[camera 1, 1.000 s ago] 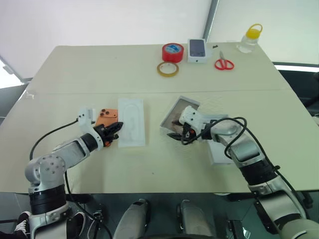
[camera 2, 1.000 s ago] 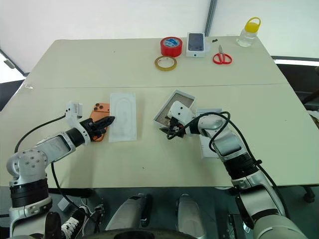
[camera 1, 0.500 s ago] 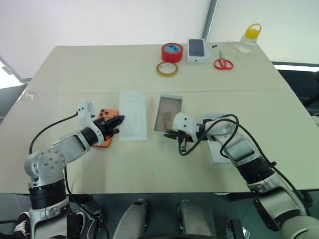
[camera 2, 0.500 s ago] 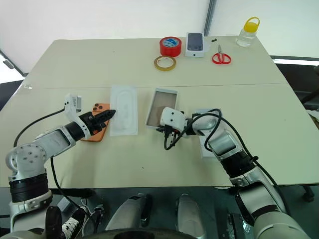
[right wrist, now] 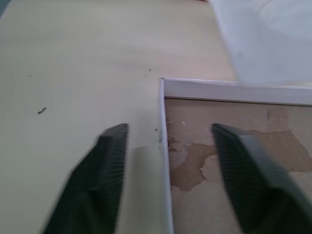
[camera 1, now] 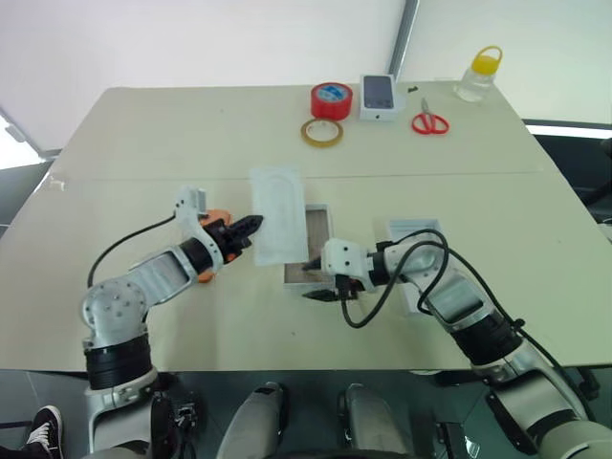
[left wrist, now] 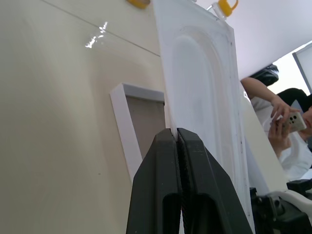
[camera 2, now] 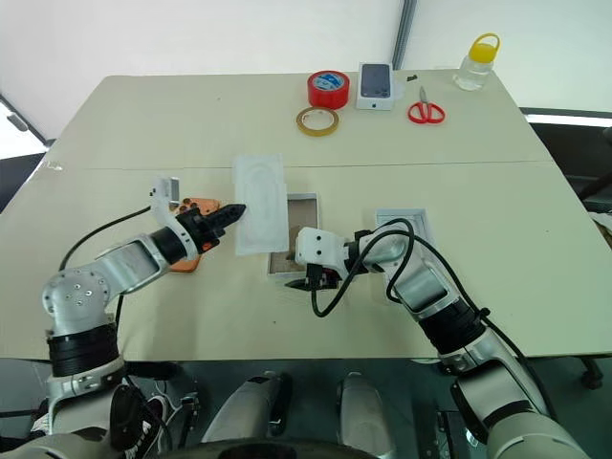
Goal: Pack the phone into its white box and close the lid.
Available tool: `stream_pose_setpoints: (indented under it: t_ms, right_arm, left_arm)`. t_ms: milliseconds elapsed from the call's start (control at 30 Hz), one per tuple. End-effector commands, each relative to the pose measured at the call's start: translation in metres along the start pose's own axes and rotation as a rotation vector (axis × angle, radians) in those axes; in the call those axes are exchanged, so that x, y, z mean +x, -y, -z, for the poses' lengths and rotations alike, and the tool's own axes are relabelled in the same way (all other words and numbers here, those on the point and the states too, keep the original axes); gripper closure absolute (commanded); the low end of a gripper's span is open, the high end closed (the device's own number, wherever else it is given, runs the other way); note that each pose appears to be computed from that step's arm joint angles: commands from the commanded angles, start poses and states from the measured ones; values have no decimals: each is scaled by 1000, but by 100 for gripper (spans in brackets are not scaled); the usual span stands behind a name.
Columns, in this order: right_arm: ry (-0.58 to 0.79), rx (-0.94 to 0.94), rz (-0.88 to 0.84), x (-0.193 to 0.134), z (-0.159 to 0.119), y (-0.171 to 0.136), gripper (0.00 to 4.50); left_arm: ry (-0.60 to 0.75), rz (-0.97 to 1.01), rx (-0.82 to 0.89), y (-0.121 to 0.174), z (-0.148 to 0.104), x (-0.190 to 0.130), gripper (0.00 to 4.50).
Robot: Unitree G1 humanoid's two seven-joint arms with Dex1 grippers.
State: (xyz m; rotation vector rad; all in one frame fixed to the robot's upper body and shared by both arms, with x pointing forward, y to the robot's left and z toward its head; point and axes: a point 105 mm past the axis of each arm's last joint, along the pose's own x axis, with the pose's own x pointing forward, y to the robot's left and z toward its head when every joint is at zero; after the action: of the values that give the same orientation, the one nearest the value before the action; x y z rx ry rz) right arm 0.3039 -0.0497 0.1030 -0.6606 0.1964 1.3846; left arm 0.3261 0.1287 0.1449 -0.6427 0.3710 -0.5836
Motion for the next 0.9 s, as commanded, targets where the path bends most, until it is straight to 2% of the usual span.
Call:
stream_pose_setpoints:
  t_ms: [33, 200, 333, 400, 567, 700, 733, 800, 867, 900]
  right_arm:
    - [101, 42, 57, -34, -23, 16, 117]
    - [40, 106, 140, -83, 3, 27, 117]
    - [-25, 126, 329, -105, 26, 56, 117]
    - [-42, 117, 377, -109, 32, 63, 117]
    - [16, 115, 389, -103, 23, 67, 117]
    - [12, 114, 413, -102, 24, 71, 117]
    - [30, 112, 427, -101, 21, 74, 113]
    - [80, 112, 439, -98, 11, 78, 113]
    - [131, 116, 448, -93, 1, 80, 113]
    - [142, 113, 452, -91, -1, 80, 113]
  left_arm:
    - [35, 7, 32, 7, 0, -1, 450]
    - [45, -49, -1, 2, 10, 11, 450]
    - [23, -50, 3, 5, 21, 18, 450]
    - [15, -49, 1, 6, 25, 19, 450]
    - [-9, -57, -18, 4, 31, 20, 450]
    - [-36, -33, -20, 5, 34, 21, 450]
    - [-47, -8, -9, 10, 35, 21, 387]
    - [-59, 1, 10, 14, 35, 21, 317]
    - [-59, -2, 38, 13, 33, 21, 220]
    - [-58, -1, 41, 12, 31, 20, 220]
